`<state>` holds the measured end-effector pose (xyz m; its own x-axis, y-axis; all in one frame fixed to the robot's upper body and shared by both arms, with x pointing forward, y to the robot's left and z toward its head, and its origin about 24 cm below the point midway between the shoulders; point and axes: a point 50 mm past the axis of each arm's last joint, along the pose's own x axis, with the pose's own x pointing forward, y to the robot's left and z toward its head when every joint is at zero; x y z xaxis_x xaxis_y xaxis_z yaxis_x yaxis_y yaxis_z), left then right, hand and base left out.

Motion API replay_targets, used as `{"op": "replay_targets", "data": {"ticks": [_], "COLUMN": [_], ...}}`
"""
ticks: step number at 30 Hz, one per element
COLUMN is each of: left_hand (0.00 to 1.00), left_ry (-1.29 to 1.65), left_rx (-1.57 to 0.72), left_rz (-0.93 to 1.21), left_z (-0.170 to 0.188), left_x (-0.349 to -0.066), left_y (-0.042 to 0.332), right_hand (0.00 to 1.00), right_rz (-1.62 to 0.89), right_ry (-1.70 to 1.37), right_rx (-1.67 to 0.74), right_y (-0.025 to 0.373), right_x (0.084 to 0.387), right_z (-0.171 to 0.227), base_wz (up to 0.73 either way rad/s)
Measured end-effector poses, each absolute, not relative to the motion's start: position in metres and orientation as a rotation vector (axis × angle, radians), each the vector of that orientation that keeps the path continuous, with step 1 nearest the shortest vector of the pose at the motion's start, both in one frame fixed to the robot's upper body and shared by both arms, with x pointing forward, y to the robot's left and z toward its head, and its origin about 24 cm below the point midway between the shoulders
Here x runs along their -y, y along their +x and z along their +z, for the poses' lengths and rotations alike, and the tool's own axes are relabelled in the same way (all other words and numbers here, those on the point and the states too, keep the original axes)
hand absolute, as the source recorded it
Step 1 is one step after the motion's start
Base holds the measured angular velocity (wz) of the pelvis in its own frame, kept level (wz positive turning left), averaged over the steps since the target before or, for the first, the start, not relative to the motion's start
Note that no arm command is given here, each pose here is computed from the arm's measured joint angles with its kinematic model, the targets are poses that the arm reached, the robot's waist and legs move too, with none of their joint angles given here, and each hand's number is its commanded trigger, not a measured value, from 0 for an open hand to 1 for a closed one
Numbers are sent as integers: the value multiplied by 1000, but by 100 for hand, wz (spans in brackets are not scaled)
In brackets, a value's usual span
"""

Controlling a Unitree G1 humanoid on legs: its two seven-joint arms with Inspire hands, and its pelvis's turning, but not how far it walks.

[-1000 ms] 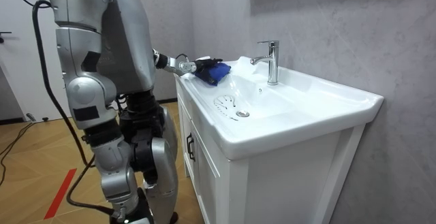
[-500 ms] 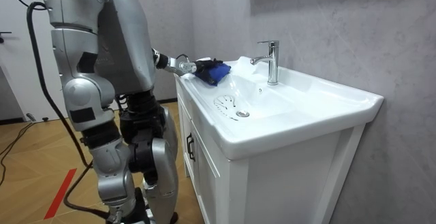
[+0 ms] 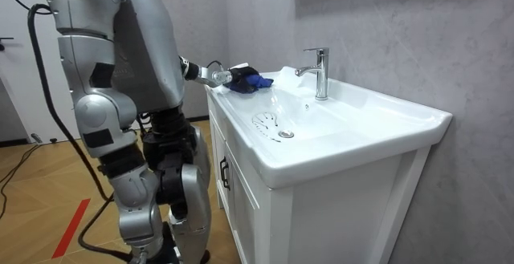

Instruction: Wipe basin

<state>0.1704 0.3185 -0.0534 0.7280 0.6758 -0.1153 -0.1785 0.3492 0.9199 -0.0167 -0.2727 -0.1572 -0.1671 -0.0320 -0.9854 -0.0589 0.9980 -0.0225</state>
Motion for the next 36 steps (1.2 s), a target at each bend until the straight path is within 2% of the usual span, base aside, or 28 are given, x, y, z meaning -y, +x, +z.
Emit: {"op": "replay_targets", "data": {"ticks": [13, 36], "left_hand": [100, 100], "left_ry": [1108, 1063], "left_rx": [-525, -519], "left_rz": [610, 632], "left_z": [-46, -46], "left_x": [-327, -323], "left_y": [173, 178], "right_hand": [0, 0], "right_rz": [8, -1], "right_ry": [-85, -88], "right_rx": [-1737, -1720], "right_y": [-13, -10], "right_x": [276, 276], "right_z": [-156, -156], "base_wz": [0, 0]}}
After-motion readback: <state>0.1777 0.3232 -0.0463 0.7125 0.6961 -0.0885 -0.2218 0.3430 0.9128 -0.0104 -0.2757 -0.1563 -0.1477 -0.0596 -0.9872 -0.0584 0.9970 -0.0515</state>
